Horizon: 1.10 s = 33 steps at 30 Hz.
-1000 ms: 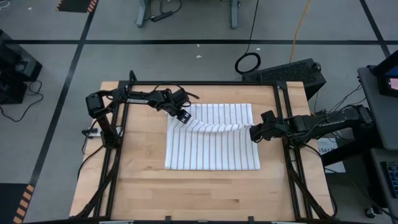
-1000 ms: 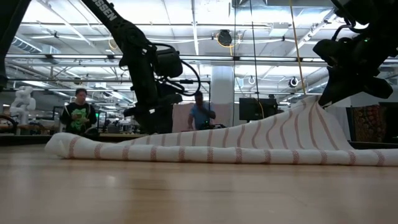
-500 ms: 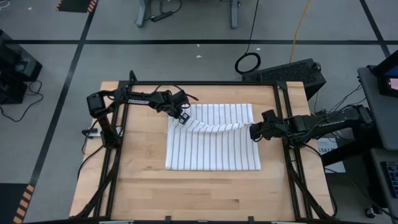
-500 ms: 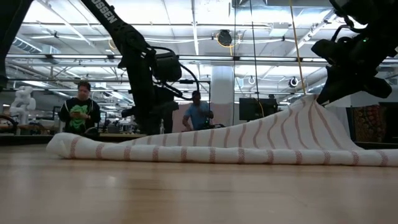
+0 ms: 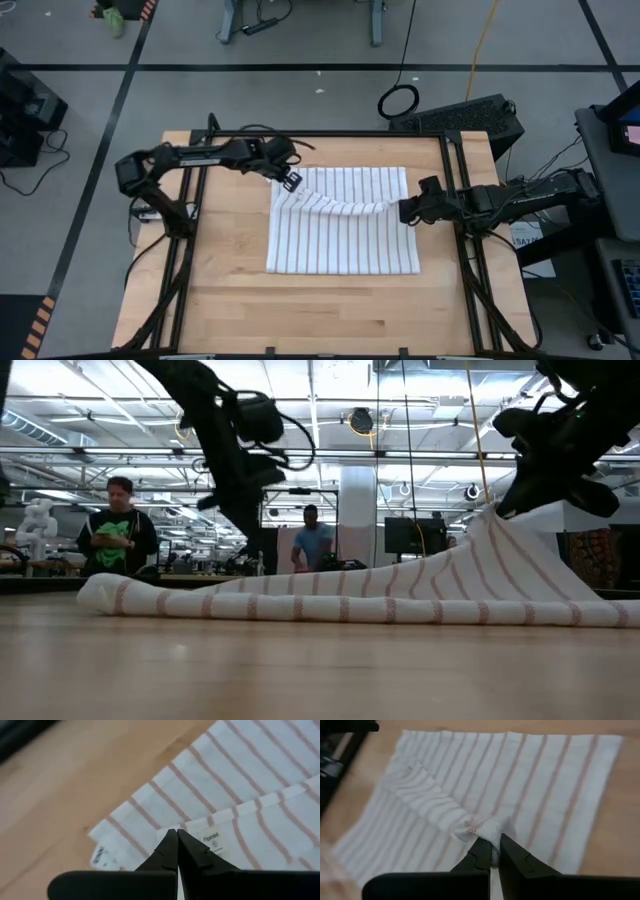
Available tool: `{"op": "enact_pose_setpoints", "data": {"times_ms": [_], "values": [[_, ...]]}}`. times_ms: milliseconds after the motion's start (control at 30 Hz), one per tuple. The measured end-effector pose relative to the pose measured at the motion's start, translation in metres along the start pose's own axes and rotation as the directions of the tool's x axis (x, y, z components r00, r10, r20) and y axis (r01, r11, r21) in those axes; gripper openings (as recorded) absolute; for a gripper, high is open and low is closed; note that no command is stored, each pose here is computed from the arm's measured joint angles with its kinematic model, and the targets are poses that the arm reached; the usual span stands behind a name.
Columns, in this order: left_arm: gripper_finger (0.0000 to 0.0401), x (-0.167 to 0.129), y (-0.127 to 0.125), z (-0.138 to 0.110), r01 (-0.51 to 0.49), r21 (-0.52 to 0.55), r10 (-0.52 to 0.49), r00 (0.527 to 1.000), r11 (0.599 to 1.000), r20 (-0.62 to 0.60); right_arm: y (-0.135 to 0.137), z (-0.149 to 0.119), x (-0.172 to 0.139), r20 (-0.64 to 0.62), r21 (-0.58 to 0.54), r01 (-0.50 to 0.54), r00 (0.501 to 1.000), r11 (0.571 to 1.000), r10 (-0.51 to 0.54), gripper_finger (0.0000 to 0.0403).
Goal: Roll towel
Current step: Roll the white towel
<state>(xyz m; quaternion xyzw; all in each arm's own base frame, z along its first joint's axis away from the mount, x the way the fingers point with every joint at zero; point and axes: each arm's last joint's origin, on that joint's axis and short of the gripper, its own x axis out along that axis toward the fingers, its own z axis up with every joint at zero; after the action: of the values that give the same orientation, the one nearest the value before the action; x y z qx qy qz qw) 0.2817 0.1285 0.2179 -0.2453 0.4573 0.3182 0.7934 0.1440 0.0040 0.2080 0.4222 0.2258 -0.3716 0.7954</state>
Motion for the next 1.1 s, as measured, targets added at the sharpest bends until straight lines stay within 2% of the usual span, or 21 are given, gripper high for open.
{"op": "enact_pose_setpoints", "data": {"times_ms": [200, 333, 400, 467, 500, 600, 767, 833, 933, 1100], "values": [[0.0001, -0.022, 0.007, 0.0, -0.011, -0.015, 0.012, 0.999, 1.0, 0.042, 0.002, 0.003, 0.0, 0.074, 0.016, -0.002, 0.997, 1.0, 0.001, 0.0004], [0.0002, -0.016, 0.009, 0.001, -0.006, 0.011, 0.005, 0.999, 1.0, 0.039, 0.0, 0.006, 0.001, 0.095, 0.003, 0.023, 0.995, 1.0, -0.023, 0.0004], [0.001, -0.005, 0.008, 0.003, 0.037, 0.026, -0.037, 0.999, 0.999, 0.029, -0.001, 0.007, 0.002, 0.1, -0.005, 0.031, 0.995, 1.0, -0.03, 0.0004], [0.0031, 0.007, 0.013, -0.001, 0.082, -0.009, -0.082, 0.994, 0.997, -0.066, -0.001, 0.007, 0.002, 0.101, -0.013, 0.034, 0.994, 0.999, -0.032, 0.0004], [0.0045, 0.013, 0.016, -0.002, 0.091, -0.059, -0.097, 0.991, 0.994, -0.098, -0.001, 0.008, 0.002, 0.101, -0.017, 0.035, 0.994, 0.999, -0.033, 0.0004], [0.009, 0.027, 0.022, -0.006, 0.065, -0.159, -0.094, 0.979, 0.985, -0.183, -0.001, 0.008, 0.002, 0.098, -0.027, 0.031, 0.995, 0.999, -0.028, 0.0004], [0.0164, 0.042, 0.015, -0.005, 0.113, -0.166, -0.142, 0.973, 0.98, -0.18, -0.001, 0.007, 0.002, 0.097, -0.036, 0.037, 0.995, 0.999, -0.033, 0.0004], [0.0185, 0.046, 0.014, -0.004, 0.104, -0.184, -0.136, 0.975, 0.977, -0.173, -0.002, 0.007, 0.002, 0.094, -0.04, 0.044, 0.995, 0.998, -0.04, 0.0004], [0.0202, 0.052, 0.016, -0.007, 0.055, -0.241, -0.103, 0.976, 0.969, -0.194, -0.002, 0.007, 0.002, 0.094, -0.04, 0.045, 0.995, 0.998, -0.041, 0.0004], [0.0205, 0.06, 0.016, -0.009, 0.01, -0.336, -0.086, 0.974, 0.942, -0.21, -0.002, 0.007, 0.002, 0.094, -0.04, 0.044, 0.995, 0.998, -0.04, 0.0004]]}}
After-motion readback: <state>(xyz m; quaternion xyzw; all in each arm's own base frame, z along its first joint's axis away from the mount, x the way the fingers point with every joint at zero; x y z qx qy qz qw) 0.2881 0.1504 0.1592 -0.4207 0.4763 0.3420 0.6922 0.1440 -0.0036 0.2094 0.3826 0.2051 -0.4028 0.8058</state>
